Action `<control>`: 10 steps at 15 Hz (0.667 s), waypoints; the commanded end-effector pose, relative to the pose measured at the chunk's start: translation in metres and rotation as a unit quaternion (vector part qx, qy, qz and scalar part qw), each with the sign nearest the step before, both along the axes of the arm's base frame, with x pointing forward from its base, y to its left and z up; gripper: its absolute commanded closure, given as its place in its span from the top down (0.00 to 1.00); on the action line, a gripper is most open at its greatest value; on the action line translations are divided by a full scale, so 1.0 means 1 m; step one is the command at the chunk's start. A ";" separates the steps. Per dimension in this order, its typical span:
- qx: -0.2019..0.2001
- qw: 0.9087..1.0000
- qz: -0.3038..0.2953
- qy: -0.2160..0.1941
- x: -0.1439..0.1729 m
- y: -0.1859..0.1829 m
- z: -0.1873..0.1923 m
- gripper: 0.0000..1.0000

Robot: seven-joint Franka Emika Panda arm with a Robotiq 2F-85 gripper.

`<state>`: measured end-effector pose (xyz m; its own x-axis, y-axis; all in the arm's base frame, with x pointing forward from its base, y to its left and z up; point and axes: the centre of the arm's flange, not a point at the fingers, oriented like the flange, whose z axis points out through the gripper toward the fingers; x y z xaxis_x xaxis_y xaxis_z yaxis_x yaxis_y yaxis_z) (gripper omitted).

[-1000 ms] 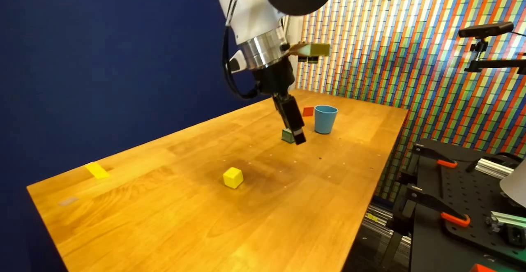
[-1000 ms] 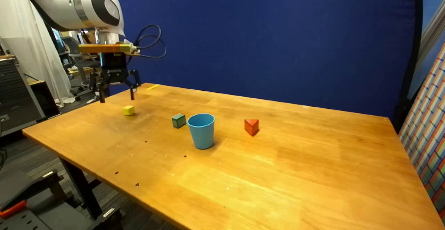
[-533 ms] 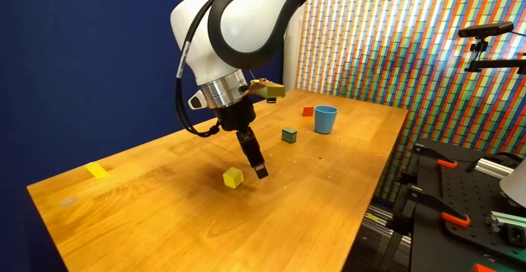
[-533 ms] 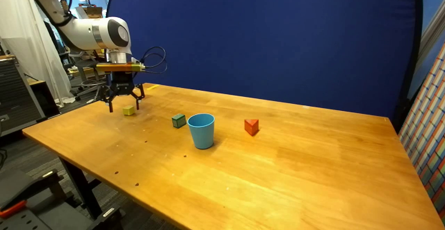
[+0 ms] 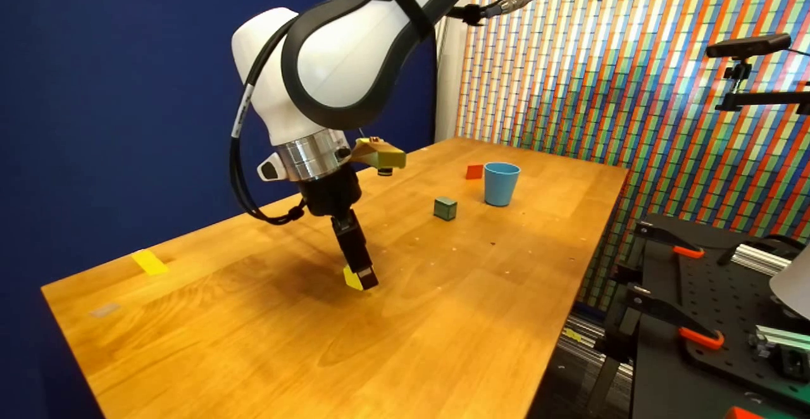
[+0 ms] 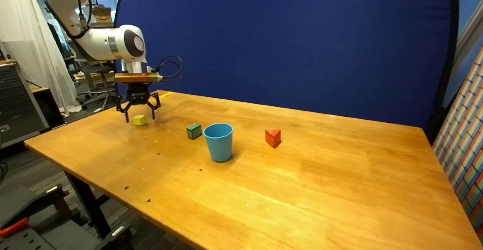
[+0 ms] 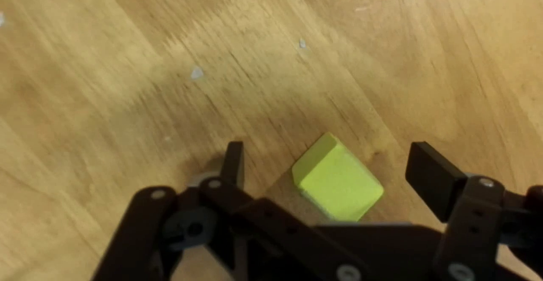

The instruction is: Pick up the yellow block and put it in the blue cup

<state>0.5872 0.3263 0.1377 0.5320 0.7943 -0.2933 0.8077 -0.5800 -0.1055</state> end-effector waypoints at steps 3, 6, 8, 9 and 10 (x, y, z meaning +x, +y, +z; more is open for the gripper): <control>-0.009 1.000 0.009 0.001 0.010 0.017 0.003 0.49; -0.050 0.998 -0.027 -0.018 -0.002 -0.022 0.032 0.27; -0.082 0.993 -0.071 -0.040 0.000 -0.061 0.060 0.23; -0.094 0.990 -0.094 -0.052 0.003 -0.079 0.070 0.23; -0.104 0.986 -0.117 -0.065 0.006 -0.096 0.081 0.23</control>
